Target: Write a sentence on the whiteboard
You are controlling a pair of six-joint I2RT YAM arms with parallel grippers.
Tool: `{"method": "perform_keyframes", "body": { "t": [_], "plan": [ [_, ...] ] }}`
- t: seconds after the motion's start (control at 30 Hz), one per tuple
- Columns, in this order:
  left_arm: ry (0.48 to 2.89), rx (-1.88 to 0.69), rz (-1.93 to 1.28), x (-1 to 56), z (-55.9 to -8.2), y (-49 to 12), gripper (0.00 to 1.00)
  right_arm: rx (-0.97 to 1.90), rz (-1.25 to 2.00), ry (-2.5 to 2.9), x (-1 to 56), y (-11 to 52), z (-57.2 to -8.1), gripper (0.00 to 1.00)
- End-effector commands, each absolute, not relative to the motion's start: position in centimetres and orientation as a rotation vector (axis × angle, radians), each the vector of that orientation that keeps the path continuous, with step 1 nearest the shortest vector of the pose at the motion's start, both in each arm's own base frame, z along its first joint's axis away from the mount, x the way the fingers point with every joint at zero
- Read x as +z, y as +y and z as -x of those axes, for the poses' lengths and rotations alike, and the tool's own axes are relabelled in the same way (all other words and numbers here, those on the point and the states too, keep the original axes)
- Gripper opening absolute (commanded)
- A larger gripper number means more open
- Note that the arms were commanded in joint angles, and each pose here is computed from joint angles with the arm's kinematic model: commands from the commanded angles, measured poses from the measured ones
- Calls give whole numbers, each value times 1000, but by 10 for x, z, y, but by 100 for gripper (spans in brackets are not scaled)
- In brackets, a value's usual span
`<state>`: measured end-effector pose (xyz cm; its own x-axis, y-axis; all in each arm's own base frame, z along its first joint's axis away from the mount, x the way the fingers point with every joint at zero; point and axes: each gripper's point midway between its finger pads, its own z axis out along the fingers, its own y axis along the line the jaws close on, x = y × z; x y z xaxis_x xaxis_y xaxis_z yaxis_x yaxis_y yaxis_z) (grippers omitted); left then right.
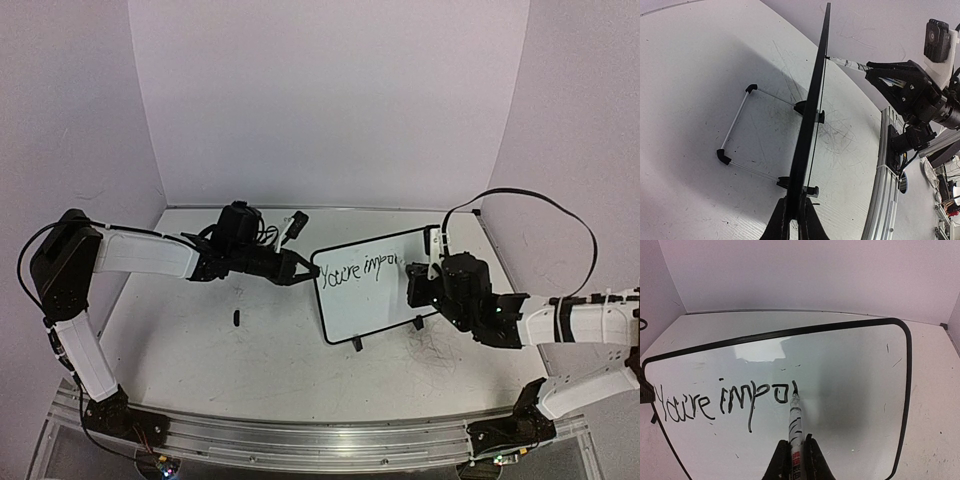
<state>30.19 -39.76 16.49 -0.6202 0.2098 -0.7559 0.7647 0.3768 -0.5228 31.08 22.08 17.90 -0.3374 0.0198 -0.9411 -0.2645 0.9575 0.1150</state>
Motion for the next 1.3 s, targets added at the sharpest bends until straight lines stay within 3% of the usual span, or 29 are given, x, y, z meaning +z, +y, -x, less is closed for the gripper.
{"method": "perform_keyframes", "body": {
  "t": [0.0,1.27],
  "plan": [
    [2064,-1145,-824,164,-308,-389,0,271,126,1836,201,220,-321,0],
    [2066,-1150,-827,163,-307,-390,0,274,117,1796,216,217,-333,0]
  ]
}}
